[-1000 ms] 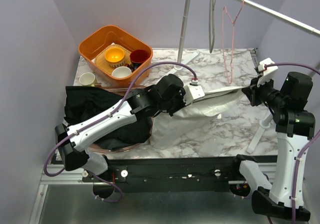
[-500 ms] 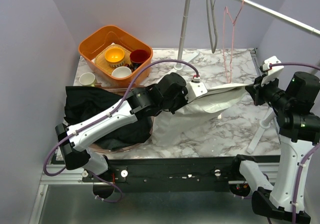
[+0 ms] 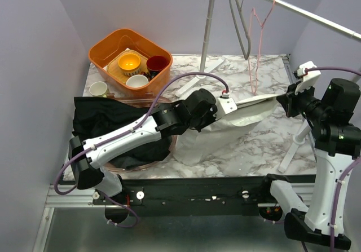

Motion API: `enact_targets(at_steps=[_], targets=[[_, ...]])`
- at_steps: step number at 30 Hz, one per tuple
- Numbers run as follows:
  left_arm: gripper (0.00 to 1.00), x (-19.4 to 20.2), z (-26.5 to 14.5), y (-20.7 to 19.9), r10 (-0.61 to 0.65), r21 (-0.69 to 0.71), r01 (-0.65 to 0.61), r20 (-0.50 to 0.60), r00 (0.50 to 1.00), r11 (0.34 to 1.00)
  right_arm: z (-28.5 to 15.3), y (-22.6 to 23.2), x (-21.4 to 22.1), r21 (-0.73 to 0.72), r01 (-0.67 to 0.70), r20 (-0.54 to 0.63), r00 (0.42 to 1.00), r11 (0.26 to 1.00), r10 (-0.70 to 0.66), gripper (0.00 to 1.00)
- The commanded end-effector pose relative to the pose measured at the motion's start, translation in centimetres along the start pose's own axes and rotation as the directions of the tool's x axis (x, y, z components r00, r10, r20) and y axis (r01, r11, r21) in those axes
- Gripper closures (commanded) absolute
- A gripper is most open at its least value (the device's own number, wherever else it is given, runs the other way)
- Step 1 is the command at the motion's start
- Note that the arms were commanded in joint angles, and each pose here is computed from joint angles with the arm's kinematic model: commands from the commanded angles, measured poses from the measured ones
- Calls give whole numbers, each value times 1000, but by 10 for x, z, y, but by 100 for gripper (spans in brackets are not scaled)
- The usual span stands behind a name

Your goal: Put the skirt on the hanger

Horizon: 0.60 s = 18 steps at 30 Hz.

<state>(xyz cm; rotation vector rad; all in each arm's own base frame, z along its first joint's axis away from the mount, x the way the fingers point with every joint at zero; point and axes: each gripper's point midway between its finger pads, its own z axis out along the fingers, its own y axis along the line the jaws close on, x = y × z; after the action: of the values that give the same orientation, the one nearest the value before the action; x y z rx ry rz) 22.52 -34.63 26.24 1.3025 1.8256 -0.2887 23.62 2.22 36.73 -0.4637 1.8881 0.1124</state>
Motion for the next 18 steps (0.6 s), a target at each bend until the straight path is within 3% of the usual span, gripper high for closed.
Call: enact_targets(at_steps=[1,3,5,9,15,18], targets=[[100,106,5,21,-22,-153,-40,-380,925,987,23,-26,8,54,-1,-7,1000,999,2,99],[100,104,15,17,-28,-150,-32,-380,925,988,39,-2,31,-93,-57,-50,997,994,53,99],[100,109,24,12,-20,-143,-43,-409,912,989,46,1,43,-112,-85,-77,994,990,76,99],[100,109,31,6,-4,-137,-60,-428,904,989,66,-48,68,126,-52,-112,992,991,66,99],[100,123,24,16,-22,-208,-86,-468,884,974,81,-31,81,17,-98,-119,988,995,99,99],[100,137,28,16,-7,-218,-125,-523,853,968,78,-59,67,160,-82,-74,993,984,95,99]])
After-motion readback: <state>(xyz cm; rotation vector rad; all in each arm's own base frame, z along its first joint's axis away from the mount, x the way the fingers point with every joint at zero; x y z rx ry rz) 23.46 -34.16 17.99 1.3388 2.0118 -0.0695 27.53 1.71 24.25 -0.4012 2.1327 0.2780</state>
